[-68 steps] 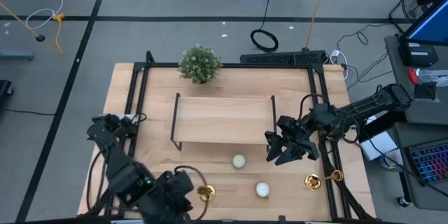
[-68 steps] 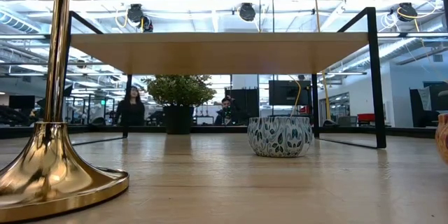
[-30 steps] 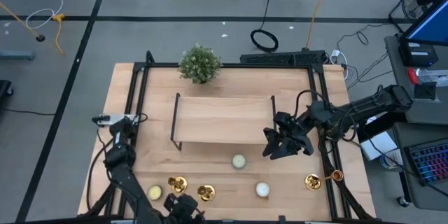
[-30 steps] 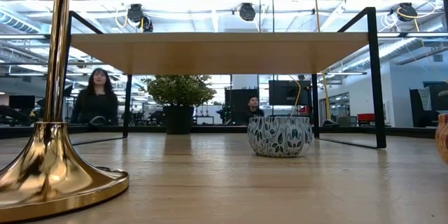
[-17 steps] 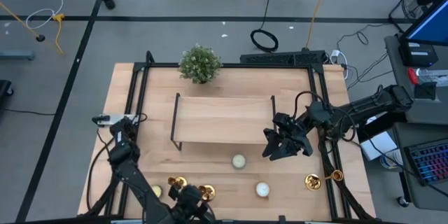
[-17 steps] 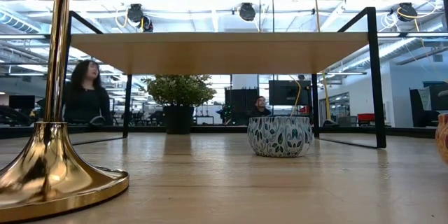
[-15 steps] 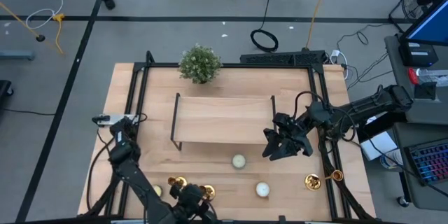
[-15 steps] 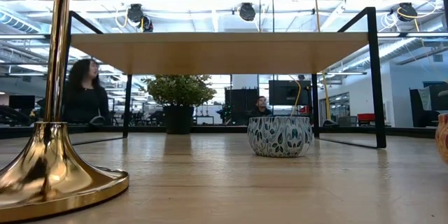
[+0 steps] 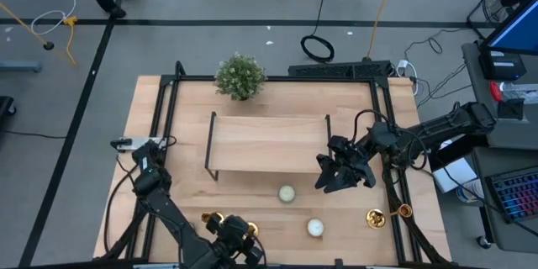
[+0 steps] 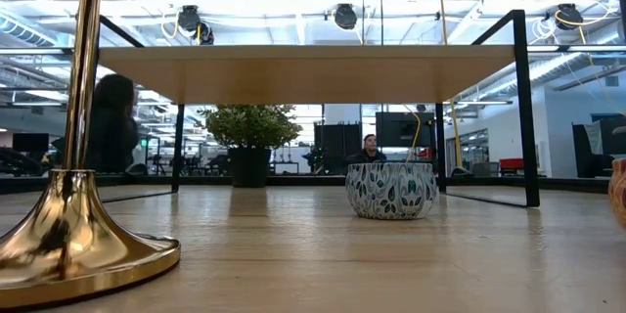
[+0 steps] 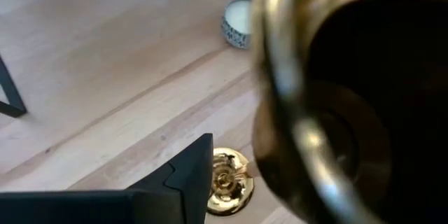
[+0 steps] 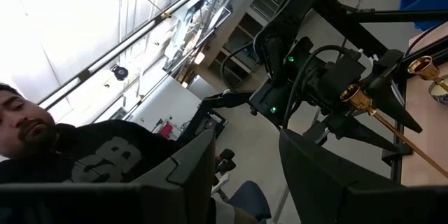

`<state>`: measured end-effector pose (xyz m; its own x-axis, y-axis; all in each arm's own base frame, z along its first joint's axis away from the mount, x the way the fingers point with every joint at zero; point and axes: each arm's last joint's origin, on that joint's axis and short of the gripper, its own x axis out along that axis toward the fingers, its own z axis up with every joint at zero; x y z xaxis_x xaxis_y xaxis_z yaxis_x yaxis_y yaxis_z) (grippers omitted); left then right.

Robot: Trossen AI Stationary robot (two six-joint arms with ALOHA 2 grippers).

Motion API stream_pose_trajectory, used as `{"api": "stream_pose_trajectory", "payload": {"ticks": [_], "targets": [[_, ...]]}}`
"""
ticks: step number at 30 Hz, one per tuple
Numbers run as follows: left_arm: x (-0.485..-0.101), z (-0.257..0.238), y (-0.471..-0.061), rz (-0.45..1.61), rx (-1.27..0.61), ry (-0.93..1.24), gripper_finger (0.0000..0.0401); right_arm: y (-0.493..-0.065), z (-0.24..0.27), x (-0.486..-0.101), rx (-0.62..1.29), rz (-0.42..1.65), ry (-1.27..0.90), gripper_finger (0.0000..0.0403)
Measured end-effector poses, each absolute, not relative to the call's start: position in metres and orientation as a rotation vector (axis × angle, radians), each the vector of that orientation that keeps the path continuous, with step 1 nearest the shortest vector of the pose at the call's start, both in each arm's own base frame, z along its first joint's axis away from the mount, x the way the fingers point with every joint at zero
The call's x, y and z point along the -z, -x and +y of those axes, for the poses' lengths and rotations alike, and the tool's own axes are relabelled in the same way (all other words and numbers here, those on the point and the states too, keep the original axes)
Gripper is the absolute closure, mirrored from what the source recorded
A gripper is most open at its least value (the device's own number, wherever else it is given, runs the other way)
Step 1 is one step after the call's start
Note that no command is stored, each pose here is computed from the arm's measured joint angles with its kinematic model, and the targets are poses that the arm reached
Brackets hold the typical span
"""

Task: Stock candles and holders on shelf
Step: Put the middle gold candle holder on the shelf

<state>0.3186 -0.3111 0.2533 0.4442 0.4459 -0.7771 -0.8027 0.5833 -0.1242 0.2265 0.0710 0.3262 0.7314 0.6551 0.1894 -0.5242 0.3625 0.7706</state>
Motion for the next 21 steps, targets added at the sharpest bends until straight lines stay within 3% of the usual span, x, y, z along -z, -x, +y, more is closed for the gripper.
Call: {"api": "stream_pose_trajectory", "payload": {"ticks": [4,11,21], "targets": [[-0.253,-0.310,-0.320,0.776,-0.825,0.533,0.0256,-0.227,0.071,-0.326,-0.763,0.158,-0.924,0.0247],[-0.253,-0.311,-0.318,0.789,-0.821,0.528,0.0381,-0.226,0.071,-0.326,-0.765,0.153,-0.910,0.0247],[-0.274,-0.310,-0.314,0.749,-0.786,0.653,0.0386,-0.226,0.071,-0.326,-0.765,0.147,-0.896,0.0247]]}}
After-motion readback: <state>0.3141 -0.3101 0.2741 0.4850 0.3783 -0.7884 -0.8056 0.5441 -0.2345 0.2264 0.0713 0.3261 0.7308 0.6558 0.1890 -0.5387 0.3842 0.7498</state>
